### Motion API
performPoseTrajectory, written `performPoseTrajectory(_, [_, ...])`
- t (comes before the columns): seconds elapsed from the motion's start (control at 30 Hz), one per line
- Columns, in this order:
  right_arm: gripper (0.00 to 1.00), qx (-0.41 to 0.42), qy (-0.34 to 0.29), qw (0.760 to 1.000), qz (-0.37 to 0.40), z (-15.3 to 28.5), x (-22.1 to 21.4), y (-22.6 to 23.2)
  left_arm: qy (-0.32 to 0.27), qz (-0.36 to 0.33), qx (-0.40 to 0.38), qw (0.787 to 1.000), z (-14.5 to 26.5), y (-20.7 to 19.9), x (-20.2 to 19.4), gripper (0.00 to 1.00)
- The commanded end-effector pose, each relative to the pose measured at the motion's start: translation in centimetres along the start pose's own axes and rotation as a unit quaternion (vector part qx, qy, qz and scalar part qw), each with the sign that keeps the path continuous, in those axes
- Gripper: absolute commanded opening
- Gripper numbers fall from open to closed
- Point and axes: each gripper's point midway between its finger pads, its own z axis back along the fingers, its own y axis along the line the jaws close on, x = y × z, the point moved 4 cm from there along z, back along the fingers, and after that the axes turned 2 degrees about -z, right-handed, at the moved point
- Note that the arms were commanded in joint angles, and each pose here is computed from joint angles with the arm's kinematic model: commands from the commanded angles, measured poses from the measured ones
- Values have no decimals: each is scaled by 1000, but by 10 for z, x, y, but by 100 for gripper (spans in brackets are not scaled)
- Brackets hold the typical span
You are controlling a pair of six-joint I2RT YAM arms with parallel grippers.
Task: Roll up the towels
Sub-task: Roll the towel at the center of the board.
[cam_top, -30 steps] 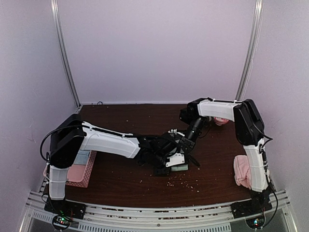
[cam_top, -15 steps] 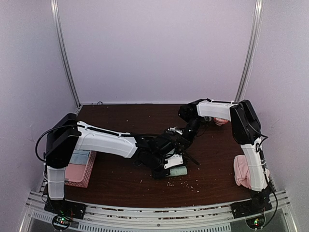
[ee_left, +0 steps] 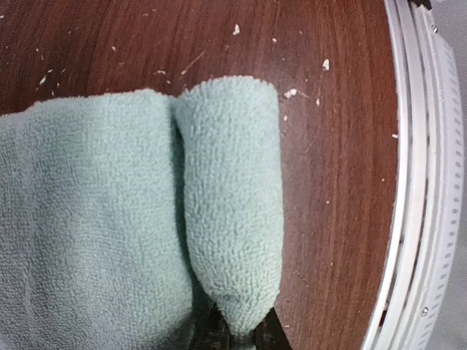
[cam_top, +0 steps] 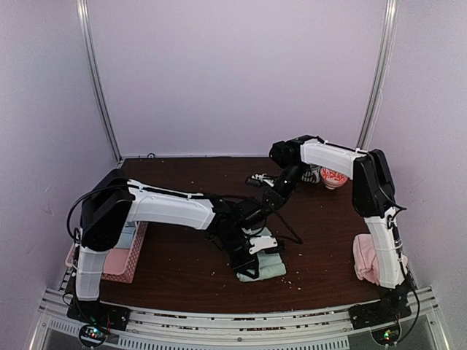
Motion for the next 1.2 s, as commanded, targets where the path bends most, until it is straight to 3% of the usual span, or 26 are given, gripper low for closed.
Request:
performPoseTrajectory(0.0, [28, -17, -103, 994, 30, 100, 13, 29, -9, 69, -100, 993, -1, 8, -4, 0])
performPoseTrajectory(0.2, [30, -35, -232, 968, 84, 200, 8, 74, -27, 136, -188, 972, -4, 20, -2, 0])
performPoseTrajectory(0.33, [38, -4, -245, 950, 194, 210, -16, 133, -35, 178, -243, 953, -8, 29, -10, 0])
performPoseTrajectory(0.47, [44, 4, -171, 938, 300, 166, -57, 175, -42, 213, -291, 932, -9, 34, -17, 0])
performPoseTrajectory(0.7, [43, -84, -23, 928, 362, 70, -105, 185, -25, 230, -278, 933, -20, 40, -25, 0])
performPoseTrajectory(0.9, [41, -199, 6, 907, 372, 2, -96, 161, -22, 235, -273, 933, -23, 43, -24, 0])
performPoseTrajectory(1.17, [44, -238, 33, 887, 395, -54, -97, 139, -12, 236, -269, 934, -23, 43, -27, 0])
